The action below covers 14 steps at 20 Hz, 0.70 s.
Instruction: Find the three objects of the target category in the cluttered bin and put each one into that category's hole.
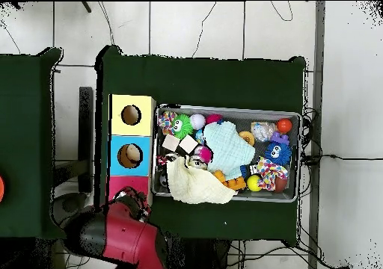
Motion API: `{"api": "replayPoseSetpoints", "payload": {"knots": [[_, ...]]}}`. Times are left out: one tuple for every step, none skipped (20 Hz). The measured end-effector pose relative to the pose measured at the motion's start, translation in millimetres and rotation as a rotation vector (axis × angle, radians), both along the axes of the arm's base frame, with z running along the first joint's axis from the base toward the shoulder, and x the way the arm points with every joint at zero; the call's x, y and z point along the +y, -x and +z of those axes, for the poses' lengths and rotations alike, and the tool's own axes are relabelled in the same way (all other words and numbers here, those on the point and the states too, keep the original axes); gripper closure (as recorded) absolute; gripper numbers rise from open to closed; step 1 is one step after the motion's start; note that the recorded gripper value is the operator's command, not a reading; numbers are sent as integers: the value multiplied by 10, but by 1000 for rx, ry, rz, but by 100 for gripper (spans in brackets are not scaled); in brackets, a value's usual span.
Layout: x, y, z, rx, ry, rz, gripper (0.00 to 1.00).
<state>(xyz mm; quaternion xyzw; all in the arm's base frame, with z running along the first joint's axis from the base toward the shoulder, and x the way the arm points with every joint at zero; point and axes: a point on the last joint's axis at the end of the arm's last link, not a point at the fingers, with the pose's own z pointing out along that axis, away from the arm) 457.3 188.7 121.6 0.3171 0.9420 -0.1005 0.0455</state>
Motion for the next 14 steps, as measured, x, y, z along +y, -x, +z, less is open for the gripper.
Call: {"api": "replayPoseSetpoints", "payload": {"knots": [[-56,-8,33,4,0,-3,100],[-112,-18,63,7,1,-6,100],[-186,-35,103,9,2,-9,100],[-220,-46,121,7,3,-8,100],[-254,-56,138,6,4,-8,100],[-322,-78,173,1,7,-8,100],[-351,-85,186,-1,8,-8,100],[-395,-96,206,-3,10,-7,100],[-473,-105,234,-5,14,-6,100],[-512,-113,250,-8,17,-5,100],[-543,-115,260,-8,19,-4,100],[-576,-117,270,-9,21,-3,100],[-610,-120,280,-9,24,-2,100],[-630,-121,286,-10,25,-1,100]]}}
